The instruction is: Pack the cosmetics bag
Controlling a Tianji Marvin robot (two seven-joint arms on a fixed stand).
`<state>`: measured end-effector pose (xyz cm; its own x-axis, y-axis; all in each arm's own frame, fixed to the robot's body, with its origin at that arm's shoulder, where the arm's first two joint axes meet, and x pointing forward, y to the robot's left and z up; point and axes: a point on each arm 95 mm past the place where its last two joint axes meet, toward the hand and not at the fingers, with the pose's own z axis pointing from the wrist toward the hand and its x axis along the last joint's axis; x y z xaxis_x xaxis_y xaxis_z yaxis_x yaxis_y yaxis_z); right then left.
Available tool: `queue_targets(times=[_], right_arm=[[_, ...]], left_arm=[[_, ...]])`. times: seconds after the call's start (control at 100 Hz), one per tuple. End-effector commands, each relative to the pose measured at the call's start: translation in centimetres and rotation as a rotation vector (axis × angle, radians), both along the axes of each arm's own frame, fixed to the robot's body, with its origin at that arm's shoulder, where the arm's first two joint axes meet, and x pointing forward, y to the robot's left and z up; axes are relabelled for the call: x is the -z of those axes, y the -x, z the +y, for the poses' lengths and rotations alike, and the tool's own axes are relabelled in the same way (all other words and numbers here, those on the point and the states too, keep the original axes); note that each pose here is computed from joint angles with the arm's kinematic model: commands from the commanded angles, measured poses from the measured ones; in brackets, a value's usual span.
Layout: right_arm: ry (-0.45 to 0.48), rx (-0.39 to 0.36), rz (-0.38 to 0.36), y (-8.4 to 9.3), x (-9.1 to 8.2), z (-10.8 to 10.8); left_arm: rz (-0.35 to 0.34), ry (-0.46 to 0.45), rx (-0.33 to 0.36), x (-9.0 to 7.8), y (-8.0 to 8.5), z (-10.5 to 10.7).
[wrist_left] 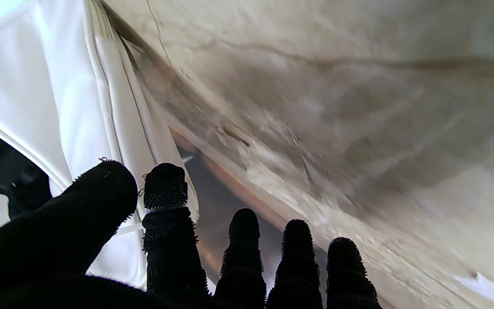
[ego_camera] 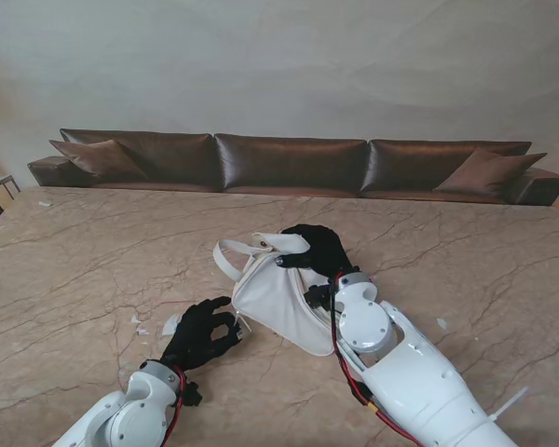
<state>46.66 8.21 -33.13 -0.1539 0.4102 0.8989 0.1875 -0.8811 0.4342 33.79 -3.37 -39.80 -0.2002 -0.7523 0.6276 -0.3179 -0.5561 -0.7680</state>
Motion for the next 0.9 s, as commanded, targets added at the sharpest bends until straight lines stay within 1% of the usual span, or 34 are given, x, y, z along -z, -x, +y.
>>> queue_targets(times=[0.0,0.15,0.25,0.31,0.46,0.75,0.89], right_arm=[[-0.041,0.019,-0.040,-0.8,-1.8,0.5],[-0.063,0.022,-0.054,-0.9,-2.2,1.1],[-0.058,0.014,-0.054,-0.9,-2.3,1.1],[-0.049,0.001,-0.049,-0.8,-2.3,0.9],[-0.003,-0.046,-0.033,-0.6,-2.2,0.1],[0.081,-0.111,-0.011,0.0,-1.9,-1.3],[0.134,-0.139,-0.007,0.3,-1.9,-2.0]], left_arm=[[0.065,-0.007,0.033,2.1,1.7,-0.7],[0.073,-0.011,0.092,2.2,1.9,-2.0],[0.083,-0.030,0.110,2.0,1.8,-2.1],[0.090,-0.026,0.095,1.9,1.7,-1.9],[0.108,0.019,0.037,1.4,1.4,-1.1],[0.037,0.058,-0.022,0.3,0.9,-0.2],[0.028,0.078,-0.041,0.0,0.6,0.3]])
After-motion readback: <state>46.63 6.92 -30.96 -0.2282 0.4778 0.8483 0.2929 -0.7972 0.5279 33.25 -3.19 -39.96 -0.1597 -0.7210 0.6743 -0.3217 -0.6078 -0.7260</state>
